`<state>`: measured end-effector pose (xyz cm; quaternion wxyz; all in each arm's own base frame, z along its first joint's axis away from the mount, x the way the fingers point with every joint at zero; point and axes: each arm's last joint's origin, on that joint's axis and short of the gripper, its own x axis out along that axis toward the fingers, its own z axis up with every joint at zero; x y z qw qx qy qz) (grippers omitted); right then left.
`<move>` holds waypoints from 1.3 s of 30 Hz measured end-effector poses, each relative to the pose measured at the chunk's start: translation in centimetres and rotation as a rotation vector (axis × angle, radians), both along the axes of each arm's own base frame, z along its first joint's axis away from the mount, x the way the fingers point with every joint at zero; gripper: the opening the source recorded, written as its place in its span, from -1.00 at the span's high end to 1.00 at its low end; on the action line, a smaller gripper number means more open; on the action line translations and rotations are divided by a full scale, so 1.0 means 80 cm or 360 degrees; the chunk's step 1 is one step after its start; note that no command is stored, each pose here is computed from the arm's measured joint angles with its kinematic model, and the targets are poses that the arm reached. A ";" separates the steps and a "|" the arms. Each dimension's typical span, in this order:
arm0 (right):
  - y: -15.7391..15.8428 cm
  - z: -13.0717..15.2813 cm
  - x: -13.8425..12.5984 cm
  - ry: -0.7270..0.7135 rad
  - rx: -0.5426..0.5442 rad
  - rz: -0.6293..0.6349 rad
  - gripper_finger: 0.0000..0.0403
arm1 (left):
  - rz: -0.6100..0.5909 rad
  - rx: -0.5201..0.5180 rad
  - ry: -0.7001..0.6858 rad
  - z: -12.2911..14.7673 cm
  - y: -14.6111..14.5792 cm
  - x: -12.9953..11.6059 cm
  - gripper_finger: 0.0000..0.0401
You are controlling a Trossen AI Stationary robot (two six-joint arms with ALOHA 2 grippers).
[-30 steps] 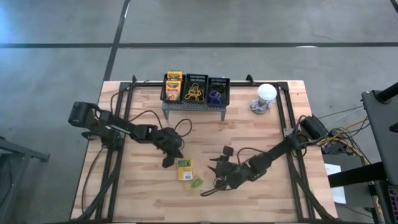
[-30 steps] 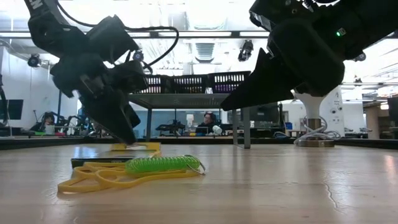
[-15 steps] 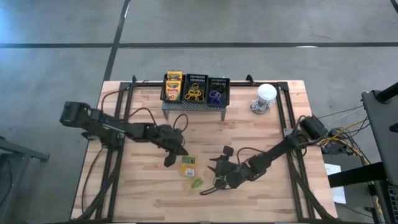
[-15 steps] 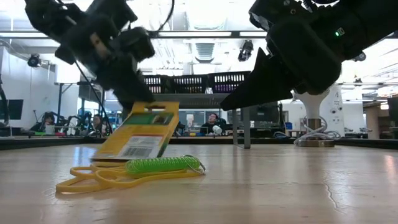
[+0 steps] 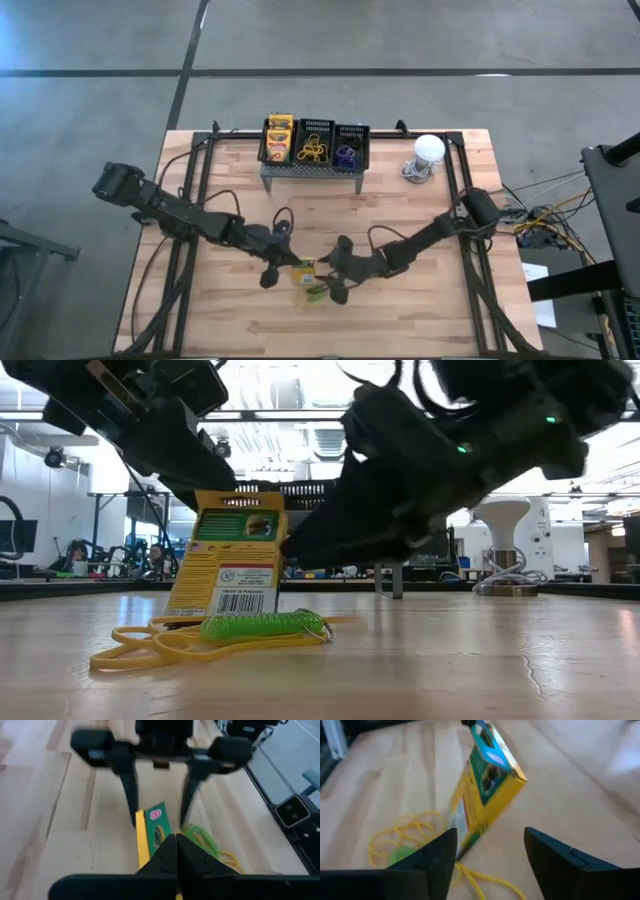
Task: Pick & Place Office Desk Supplies
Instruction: Put the yellow crayon box into the left black bin on the shelf
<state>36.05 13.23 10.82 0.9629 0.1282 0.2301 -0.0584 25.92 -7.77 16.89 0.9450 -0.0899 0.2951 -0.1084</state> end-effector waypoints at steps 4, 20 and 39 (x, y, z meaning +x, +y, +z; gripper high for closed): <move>-0.007 0.004 0.010 -0.0001 0.0035 0.0085 -0.27 | -0.0003 0.0004 -0.0043 0.002 -0.006 0.000 1.00; -0.016 0.017 0.023 -0.0077 -0.0107 0.0159 0.33 | 0.0014 -0.0027 -0.0226 0.015 -0.008 0.006 1.00; -0.005 0.024 0.019 -0.0126 -0.0393 0.0093 0.91 | 0.0154 0.0540 0.0183 0.075 -0.081 -0.030 0.77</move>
